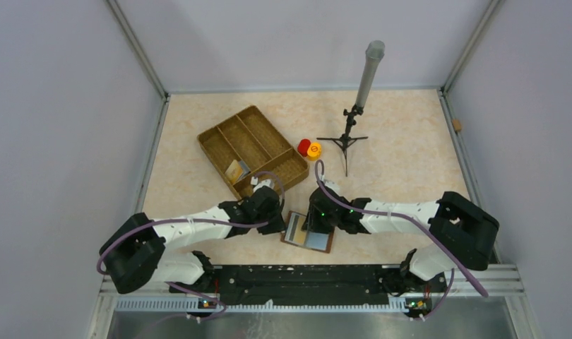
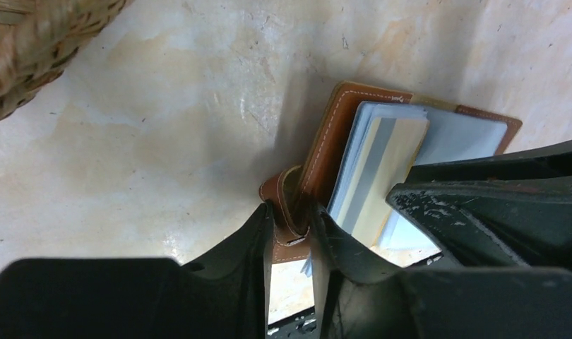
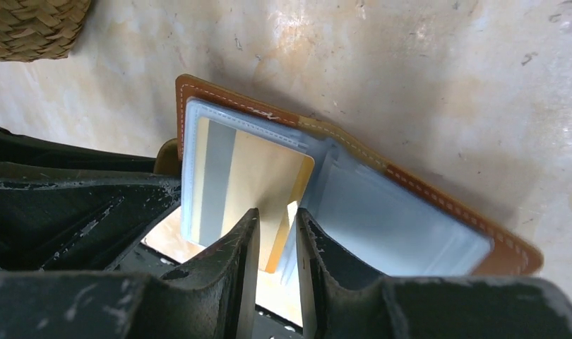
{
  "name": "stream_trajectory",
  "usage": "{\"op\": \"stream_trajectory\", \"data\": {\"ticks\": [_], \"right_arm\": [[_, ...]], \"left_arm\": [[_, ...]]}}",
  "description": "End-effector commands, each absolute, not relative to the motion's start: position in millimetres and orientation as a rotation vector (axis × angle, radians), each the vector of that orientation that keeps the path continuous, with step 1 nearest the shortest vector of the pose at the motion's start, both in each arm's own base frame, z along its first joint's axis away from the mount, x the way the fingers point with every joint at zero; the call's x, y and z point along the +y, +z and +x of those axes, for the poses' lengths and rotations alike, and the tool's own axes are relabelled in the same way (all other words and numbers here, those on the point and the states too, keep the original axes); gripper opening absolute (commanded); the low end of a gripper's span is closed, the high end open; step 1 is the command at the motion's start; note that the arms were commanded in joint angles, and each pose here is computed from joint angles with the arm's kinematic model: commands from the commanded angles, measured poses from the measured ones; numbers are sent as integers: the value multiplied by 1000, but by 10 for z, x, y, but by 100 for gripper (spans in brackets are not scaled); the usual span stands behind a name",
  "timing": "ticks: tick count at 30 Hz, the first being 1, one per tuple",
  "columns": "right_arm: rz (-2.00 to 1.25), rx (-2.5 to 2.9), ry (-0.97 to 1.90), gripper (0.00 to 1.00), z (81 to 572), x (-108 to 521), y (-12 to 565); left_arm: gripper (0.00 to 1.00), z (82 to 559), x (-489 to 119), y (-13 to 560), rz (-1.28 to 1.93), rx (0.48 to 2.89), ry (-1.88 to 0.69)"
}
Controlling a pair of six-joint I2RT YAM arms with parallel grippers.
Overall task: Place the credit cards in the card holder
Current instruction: Insert the credit card into the card holder.
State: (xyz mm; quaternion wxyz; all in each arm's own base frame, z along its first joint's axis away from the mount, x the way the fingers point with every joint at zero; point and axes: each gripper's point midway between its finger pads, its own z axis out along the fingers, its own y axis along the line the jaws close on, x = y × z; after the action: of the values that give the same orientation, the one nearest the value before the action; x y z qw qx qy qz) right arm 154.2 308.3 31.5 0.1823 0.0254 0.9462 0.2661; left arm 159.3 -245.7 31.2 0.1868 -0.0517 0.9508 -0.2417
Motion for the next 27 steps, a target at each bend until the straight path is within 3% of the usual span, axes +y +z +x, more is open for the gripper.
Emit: {"op": "stream_trajectory", "data": {"ticks": [1,4,8,12,18,27], "right_arm": [[76,2539,793,26,1713,3181,686],[23,2484,717,36,1818,3043,842],[-127,2392,666,59,1975,2955,1124],[-259,2295,622,68,2198,3001,1438],[-408,2151,644,74,2487,3381,1805],[-595,2057,784,76,2855,4348,1938]], "left_arm": [[34,1697,-2543,595,-121,2594,-723],[58,1787,-2513,869,-85,2540,-694],[81,1880,-2454,1234,-18,2488,-648],[97,2017,-2300,1506,13,2444,-609],[99,2299,-1708,1695,-59,2420,-598],[99,2700,-386,1849,-294,2360,-223]]}}
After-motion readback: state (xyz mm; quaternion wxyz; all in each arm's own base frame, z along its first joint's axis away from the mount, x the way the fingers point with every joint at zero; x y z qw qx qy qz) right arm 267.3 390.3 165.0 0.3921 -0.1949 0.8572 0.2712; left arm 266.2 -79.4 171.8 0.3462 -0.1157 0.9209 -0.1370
